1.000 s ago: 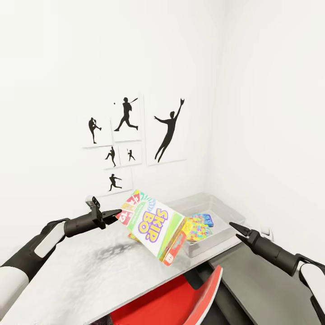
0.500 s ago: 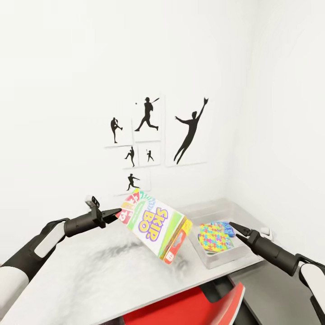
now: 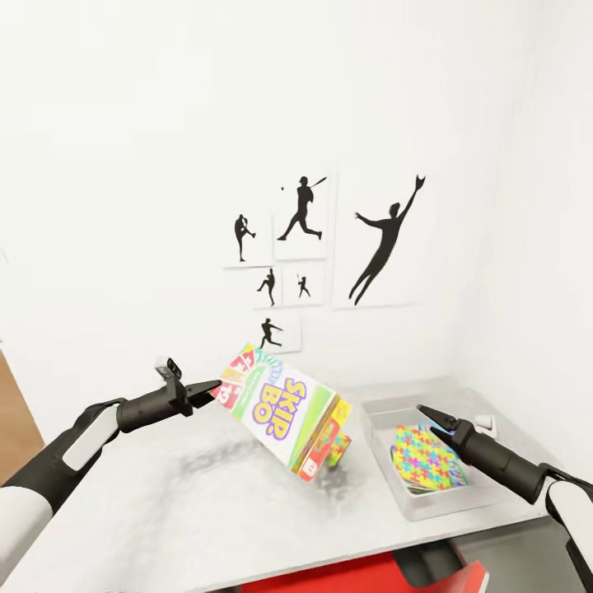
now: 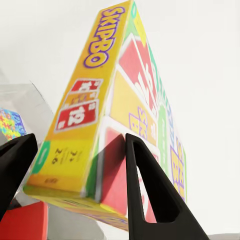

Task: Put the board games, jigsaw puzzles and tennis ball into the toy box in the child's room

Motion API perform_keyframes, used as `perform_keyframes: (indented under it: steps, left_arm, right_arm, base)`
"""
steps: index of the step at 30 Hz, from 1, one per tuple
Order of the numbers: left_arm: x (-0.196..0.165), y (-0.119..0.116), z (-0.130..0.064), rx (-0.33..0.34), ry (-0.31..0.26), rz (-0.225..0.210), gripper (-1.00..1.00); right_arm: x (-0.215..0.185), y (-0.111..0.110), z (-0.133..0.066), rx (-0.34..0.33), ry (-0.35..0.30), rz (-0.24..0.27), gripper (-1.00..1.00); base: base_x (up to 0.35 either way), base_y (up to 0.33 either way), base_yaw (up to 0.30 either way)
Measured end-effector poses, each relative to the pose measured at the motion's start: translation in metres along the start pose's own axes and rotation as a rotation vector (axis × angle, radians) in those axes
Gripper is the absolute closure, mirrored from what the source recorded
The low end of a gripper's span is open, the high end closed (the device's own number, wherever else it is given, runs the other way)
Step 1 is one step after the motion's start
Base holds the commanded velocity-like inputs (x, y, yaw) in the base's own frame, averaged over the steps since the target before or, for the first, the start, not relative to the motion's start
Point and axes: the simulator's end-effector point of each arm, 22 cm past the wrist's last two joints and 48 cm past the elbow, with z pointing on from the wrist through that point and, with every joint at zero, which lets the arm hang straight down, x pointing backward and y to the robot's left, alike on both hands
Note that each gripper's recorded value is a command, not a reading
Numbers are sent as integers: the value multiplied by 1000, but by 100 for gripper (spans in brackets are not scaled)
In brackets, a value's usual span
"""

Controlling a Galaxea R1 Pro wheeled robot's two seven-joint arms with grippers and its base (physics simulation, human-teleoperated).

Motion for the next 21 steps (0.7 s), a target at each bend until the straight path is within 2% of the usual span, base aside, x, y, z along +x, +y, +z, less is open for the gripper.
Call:
perform_keyframes:
  steps: [9,21]
  left_arm:
    - [0,0,0,0,1,0,100]
    - [0,-1,0,1,0,1,100]
  right_arm:
    - [0,0,0,0,0,0,-100]
    - [-1,1,0,-2,-2,-1,-100]
  base:
    - [16,-35,248]
    - [0,-1,-25]
